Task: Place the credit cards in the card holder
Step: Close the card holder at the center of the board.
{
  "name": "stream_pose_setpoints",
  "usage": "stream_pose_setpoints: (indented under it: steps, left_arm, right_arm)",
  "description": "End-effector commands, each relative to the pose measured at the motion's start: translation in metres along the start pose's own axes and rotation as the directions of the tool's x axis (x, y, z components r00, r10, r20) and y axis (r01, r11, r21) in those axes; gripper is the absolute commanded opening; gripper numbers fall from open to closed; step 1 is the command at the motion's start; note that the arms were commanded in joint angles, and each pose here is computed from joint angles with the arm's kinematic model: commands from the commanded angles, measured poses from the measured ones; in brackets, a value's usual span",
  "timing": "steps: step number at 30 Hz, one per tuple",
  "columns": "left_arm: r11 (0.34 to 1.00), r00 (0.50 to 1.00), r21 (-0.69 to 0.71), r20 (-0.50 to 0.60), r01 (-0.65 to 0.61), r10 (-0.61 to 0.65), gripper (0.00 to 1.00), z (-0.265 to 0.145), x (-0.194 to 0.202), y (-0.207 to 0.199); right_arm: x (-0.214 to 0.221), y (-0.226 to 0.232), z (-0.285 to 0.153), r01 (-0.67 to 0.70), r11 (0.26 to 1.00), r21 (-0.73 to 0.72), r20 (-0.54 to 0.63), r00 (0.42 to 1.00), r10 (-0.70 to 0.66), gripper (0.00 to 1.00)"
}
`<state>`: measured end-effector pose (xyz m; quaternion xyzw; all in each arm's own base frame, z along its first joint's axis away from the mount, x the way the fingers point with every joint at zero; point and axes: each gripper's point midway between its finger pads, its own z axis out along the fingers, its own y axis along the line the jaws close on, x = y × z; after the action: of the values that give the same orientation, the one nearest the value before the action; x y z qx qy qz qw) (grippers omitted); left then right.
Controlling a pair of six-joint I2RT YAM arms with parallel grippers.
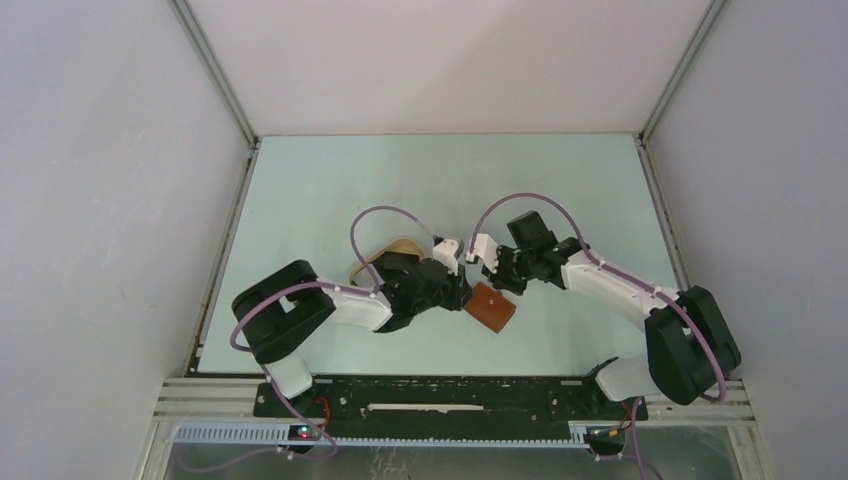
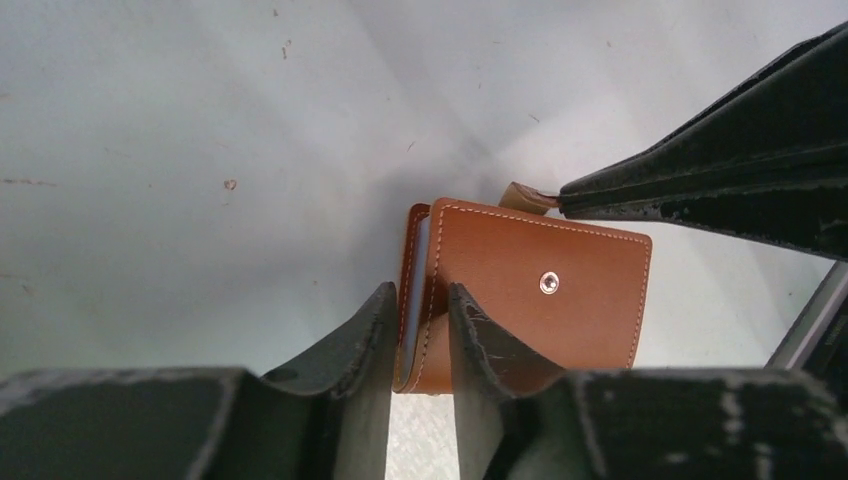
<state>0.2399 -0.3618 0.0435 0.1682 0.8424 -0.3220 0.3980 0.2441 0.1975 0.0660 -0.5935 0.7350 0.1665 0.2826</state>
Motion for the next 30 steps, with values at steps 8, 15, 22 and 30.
stream_pose_setpoints:
  steps: [8, 15, 22, 30]
  left_arm:
    - [0.981, 0.965, -0.015, 0.182, 0.192, -0.186, 0.3, -0.03, -0.043, 0.0]
    - [0.973, 0.973, 0.176, 0.148, 0.153, -0.18, 0.28, -0.049, -0.058, -0.041]
    - [0.928, 0.966, 0.302, 0.063, 0.22, -0.249, 0.04, -0.03, -0.037, -0.062]
    - [0.934, 0.961, 0.252, 0.039, 0.254, -0.272, 0.01, -0.006, -0.019, -0.049]
  right_arm:
    - [-0.045, -0.035, 0.001, -0.003, 1.0, 0.009, 0.14, 0.99, 0.002, 0.0]
    - [-0.037, -0.012, -0.001, 0.008, 0.993, -0.12, 0.158, 0.987, 0.011, 0.0]
    - [-0.027, -0.002, -0.002, 0.07, 0.984, -0.163, 0.167, 0.985, -0.042, 0.0]
    - [-0.015, -0.005, 0.005, 0.054, 0.985, -0.164, 0.132, 0.991, -0.032, 0.0]
